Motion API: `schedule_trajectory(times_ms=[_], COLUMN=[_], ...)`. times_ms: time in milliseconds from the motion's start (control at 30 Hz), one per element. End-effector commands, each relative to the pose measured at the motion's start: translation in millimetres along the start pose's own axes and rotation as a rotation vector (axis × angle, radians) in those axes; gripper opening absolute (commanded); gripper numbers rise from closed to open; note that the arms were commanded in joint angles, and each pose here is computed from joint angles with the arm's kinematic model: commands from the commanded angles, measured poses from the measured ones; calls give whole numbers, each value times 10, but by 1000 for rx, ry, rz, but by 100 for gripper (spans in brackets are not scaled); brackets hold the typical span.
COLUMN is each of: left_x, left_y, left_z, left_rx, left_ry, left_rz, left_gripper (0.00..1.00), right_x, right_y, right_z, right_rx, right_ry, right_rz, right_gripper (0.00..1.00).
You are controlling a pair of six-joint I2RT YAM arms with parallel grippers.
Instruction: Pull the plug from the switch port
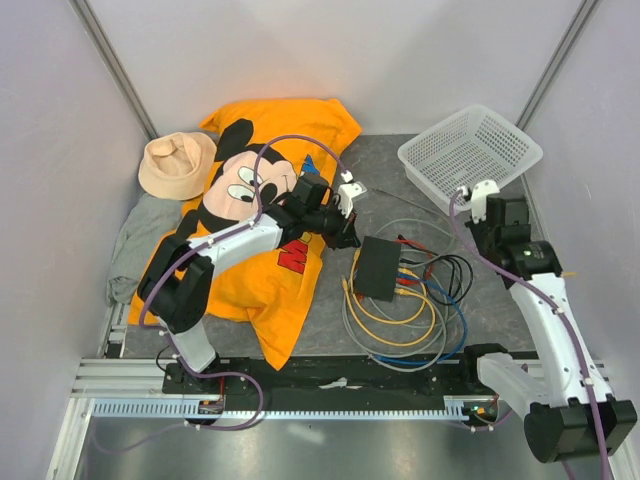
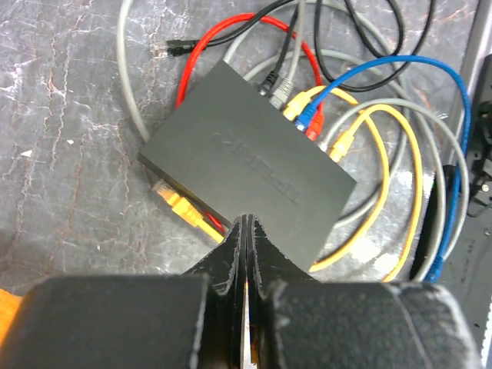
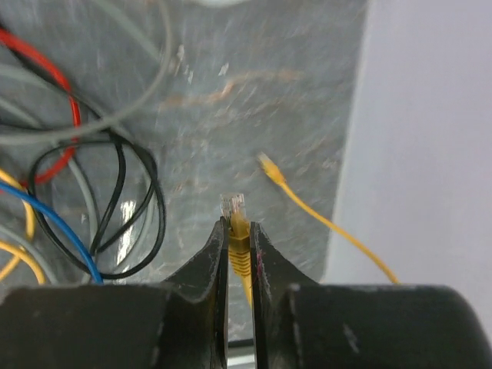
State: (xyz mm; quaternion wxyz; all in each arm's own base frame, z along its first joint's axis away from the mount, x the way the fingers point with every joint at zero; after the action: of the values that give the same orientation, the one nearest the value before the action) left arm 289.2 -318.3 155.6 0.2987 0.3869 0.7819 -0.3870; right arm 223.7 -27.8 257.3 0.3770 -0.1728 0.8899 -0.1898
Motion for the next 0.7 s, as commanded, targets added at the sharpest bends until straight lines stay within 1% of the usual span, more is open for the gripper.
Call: schedule_trajectory(times_ms=[0,33,67,200,267,300,333,433,467,500,533,567,600,633,667], left_x=[-111,-61,-106,-126,-154,-107,-118,-252,-263,-273,-260,-334,-333,-337,-333], left_y=[-117,-97,-71,-45,-27,19,27,68,77,83,101,92,88,74,59], left_z=[-119,-120,-117,-84,-53,20,43,129,144,166,206,209,218,228,218], left_rx=[19,7,-11,-6,-5,-4,1,8,10,13,20,28,39,58,66], left_ry=[-42,-16,-15,10,24,48,56,58,63,68,78,67,72,74,76], left_rz=[30,23,30,45,37,18,10,10,11,16,11,23,30,34,33], left_gripper=[1,2,2,2,2,1,2,2,2,2,1,2,2,2,2], right_x=[140,273,265,376,447,477,527,535,513,462,298,246,119,-75,-124], right_y=[132,169,167,291,336,348,346,306,378,399,359,413,506,495,568], right_z=[408,542,677,947,1070,1111,1159,1333,1381,1386,1368,1344,1311,1257,1237], right_rx=[53,74,83,-3,-8,-7,5,-7,-71,-98,-117,-172,-262,-305,-364], right_ry=[-23,19,23,69,91,101,117,126,125,118,81,75,30,-21,-15], right_rz=[34,26,20,5,14,14,18,45,49,73,94,117,165,198,218], right_gripper=[0,0,0,0,0,0,3,40,54,57,61,62,63,64,64])
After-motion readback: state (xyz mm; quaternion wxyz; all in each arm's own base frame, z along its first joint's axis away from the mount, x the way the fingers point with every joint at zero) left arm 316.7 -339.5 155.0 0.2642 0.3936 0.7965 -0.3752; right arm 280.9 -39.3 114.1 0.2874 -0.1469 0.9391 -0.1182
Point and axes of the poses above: each gripper's point midway between its finger pads, its own z axis out along the fingers, its own y axis along the line the jaws close on, x = y × z, the point moved 5 cm from there along -z, back along the fingers, and after that the axes turned 5 degrees about -z, right-handed, at the moved point
